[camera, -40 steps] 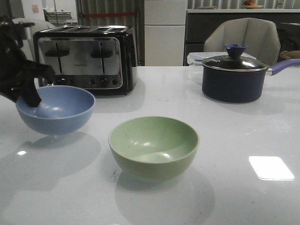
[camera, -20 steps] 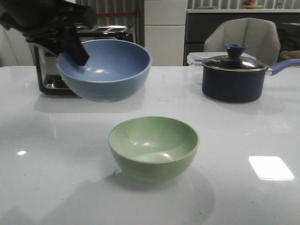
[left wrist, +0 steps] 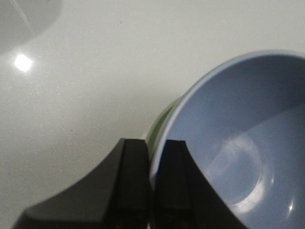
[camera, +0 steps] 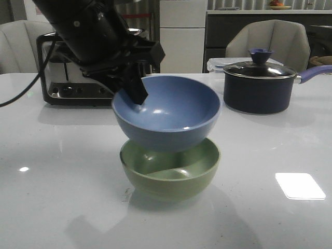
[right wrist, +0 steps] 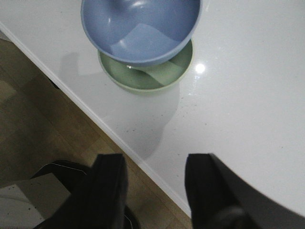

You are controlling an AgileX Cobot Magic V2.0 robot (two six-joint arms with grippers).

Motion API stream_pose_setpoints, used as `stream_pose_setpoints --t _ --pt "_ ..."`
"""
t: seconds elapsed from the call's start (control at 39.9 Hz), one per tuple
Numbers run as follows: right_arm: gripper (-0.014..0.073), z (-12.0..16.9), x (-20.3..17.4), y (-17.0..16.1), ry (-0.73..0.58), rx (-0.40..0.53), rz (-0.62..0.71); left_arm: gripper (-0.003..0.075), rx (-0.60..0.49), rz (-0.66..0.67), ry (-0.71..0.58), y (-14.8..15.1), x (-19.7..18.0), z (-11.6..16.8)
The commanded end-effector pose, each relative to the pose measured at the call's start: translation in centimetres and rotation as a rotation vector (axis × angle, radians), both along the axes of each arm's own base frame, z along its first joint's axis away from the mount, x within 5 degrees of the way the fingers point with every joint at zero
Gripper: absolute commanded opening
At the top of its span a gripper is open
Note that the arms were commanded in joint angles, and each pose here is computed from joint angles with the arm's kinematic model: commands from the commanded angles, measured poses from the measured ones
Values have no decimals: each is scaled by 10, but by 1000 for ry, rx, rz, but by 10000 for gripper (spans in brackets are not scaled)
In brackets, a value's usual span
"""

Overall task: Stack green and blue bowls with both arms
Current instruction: 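Lower the blue bowl into the green bowl with the left gripper, then open the left gripper and raise it away from the bowls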

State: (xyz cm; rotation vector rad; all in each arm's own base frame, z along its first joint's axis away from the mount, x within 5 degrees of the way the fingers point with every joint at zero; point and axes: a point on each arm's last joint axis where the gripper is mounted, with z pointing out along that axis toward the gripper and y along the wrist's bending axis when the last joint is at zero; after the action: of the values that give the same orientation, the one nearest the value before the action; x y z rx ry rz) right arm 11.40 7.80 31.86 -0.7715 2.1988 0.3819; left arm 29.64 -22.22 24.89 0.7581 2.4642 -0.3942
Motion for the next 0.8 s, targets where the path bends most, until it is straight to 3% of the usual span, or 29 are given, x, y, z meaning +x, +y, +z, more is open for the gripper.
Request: stream_pose_setpoints --t 0.0,0.3,0.45,0.6,0.78 --pt "413 12 2 1 -72 35 -3 93 -87 16 -64 -8 3 18" --pt "413 12 2 1 -72 35 -3 104 -53 23 4 -14 10 -9" --pt "413 12 2 1 -72 35 -3 223 -51 28 10 -16 13 -17" --pt "413 12 2 1 -72 35 -3 434 -67 31 -7 -15 13 -11" --pt "413 12 2 1 -72 35 -3 444 -80 17 -65 -9 6 13"
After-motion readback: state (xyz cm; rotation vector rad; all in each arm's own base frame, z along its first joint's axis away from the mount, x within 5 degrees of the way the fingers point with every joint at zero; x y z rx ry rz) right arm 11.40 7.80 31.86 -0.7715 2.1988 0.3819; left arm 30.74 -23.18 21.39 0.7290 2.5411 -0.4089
